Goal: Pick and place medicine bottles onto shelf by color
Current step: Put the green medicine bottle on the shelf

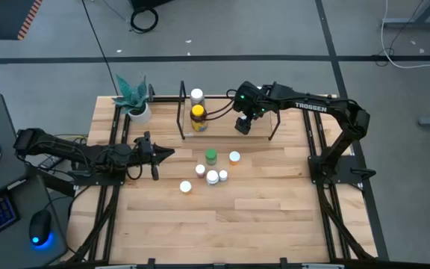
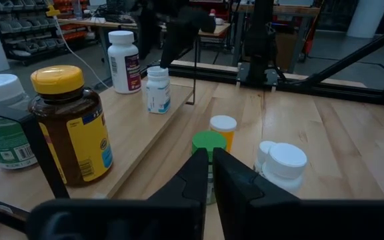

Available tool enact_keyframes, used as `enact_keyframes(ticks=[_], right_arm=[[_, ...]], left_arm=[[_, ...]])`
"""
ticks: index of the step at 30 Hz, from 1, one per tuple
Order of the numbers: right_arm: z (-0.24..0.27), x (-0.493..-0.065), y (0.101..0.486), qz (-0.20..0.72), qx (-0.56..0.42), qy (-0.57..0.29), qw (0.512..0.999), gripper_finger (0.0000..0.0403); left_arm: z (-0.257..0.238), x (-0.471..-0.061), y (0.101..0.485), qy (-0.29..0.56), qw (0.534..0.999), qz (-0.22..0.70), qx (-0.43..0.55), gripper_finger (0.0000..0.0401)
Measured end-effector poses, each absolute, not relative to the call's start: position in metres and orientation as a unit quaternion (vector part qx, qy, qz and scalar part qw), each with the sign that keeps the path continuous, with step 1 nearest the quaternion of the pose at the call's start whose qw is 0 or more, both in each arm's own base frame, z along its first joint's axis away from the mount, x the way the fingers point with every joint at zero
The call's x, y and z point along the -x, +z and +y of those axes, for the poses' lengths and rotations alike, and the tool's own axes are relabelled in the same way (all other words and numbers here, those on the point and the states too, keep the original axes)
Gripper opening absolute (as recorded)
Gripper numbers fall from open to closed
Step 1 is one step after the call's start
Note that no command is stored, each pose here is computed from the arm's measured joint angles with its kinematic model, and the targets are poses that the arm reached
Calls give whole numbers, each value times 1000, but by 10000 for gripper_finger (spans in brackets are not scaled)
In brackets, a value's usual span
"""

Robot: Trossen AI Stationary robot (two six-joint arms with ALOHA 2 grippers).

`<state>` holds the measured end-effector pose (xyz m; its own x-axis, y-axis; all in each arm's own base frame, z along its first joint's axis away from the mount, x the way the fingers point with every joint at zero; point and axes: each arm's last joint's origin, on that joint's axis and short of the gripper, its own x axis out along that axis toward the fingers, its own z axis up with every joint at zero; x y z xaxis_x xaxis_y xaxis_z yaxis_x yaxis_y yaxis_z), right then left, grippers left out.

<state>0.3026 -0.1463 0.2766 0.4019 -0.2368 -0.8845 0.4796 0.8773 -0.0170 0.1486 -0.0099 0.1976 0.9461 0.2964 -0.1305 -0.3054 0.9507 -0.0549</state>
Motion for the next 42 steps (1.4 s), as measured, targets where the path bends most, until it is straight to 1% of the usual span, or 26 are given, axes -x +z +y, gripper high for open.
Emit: enact_keyframes(ticks=[6, 12, 16, 23, 26, 33, 37, 42], right_arm=[[-122, -318, 297, 477, -66, -158, 862, 314], [-85, -331, 294, 472, -35, -72, 878, 311], [-69, -337, 292, 464, -23, -52, 884, 316], [-48, -357, 298, 395, -8, -28, 918, 321], [-42, -371, 285, 389, -5, -14, 921, 321], [-38, -401, 237, 418, 1, 4, 908, 329], [-39, -406, 224, 431, 6, 8, 902, 341], [-39, -408, 221, 432, 23, 7, 902, 355]], left_arm=[[-10, -149, 198, 152, 986, 61, 37, 34], [-10, -149, 198, 153, 986, 60, 37, 26], [-10, -149, 198, 153, 986, 61, 37, 30], [-10, -149, 198, 153, 986, 61, 37, 34], [-10, -149, 198, 153, 986, 60, 37, 28], [-10, -149, 198, 153, 986, 60, 37, 25], [-10, -149, 198, 152, 986, 60, 37, 31], [-10, -149, 197, 153, 986, 61, 37, 35]])
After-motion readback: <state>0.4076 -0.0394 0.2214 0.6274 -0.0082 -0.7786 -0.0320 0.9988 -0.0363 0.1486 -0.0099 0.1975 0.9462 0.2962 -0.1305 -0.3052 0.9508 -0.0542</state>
